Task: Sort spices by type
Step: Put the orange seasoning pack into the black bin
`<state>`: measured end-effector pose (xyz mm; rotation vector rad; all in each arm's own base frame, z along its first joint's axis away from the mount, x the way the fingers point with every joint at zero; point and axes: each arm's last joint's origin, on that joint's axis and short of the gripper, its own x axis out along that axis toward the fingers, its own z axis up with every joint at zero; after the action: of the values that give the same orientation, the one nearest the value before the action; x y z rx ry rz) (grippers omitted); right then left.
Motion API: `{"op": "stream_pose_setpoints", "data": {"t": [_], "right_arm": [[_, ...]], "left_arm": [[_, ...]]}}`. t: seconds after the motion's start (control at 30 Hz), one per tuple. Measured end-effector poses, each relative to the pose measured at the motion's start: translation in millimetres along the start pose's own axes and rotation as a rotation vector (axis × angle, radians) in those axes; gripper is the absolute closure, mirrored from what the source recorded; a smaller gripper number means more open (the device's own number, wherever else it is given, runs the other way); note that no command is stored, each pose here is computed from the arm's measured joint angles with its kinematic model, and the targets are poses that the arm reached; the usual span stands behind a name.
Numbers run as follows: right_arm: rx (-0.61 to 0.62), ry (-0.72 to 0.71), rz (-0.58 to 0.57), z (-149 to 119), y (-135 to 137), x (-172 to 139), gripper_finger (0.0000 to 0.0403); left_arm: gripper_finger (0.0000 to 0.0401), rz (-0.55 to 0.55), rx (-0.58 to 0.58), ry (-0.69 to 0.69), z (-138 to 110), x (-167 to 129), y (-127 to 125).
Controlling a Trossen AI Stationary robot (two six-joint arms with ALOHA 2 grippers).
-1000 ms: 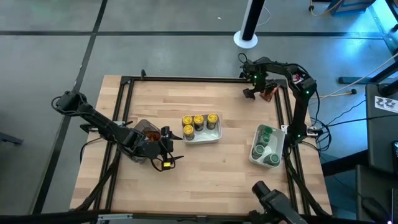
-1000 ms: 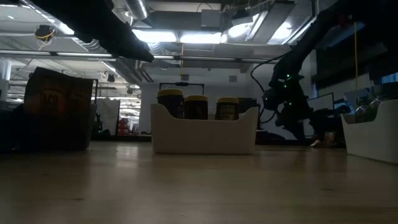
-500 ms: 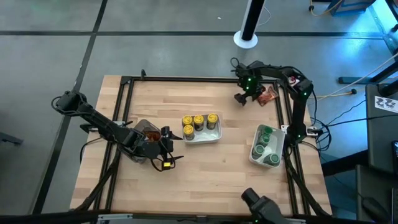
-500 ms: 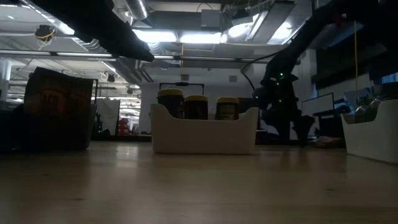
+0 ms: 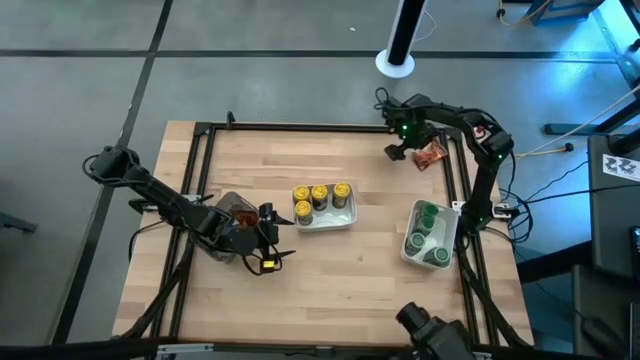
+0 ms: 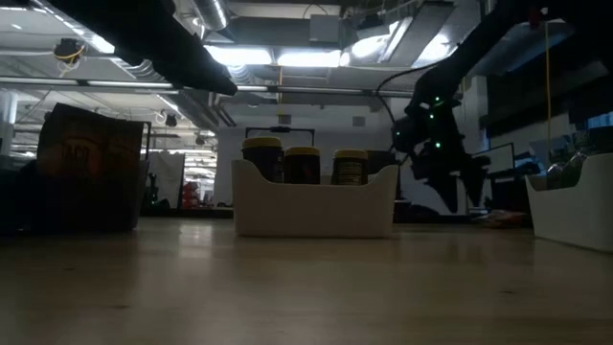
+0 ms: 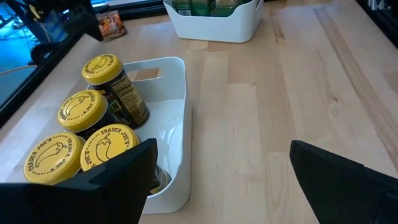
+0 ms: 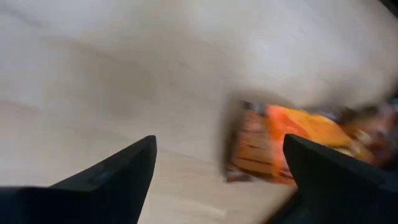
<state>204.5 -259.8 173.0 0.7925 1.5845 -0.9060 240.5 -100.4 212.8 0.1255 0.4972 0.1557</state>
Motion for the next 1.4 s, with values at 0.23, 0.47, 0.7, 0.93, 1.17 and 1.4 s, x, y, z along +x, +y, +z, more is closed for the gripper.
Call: {"op": "stream_pose_setpoints", "data": {"t": [0.23,0.47,0.7,0.93,1.17,1.4], "right_arm": [[0.186,0.033,-0.054,-3.0,-20.7,12.9,0.0054],[0.175,0.109,-0.053,-6.8,-15.9,38.0,0.0054],[0.038,0.092,-0.006,-5.5,6.2,34.7,0.0054],[-0.177,0.052,-0.004,-10.5,43.8,28.0,0.0054],[-0.416,0.017,-0.051,-27.4,89.6,23.6,0.0054],[-0.593,-0.014,-0.117,-46.5,124.4,20.8,0.0054]], "left_arm": [[0.0052,0.0,0.002,0.003,-0.3,0.0,0.1],[0.0052,0.001,0.01,0.004,-0.4,0.0,0.1],[0.0052,0.0,0.001,0.004,-0.5,0.0,0.1],[0.0052,0.0,-0.006,0.004,-0.5,0.0,0.1],[0.0052,0.001,-0.009,0.004,-0.4,0.0,0.1],[0.0052,0.0,-0.007,0.004,-0.4,0.0,0.1]]}}
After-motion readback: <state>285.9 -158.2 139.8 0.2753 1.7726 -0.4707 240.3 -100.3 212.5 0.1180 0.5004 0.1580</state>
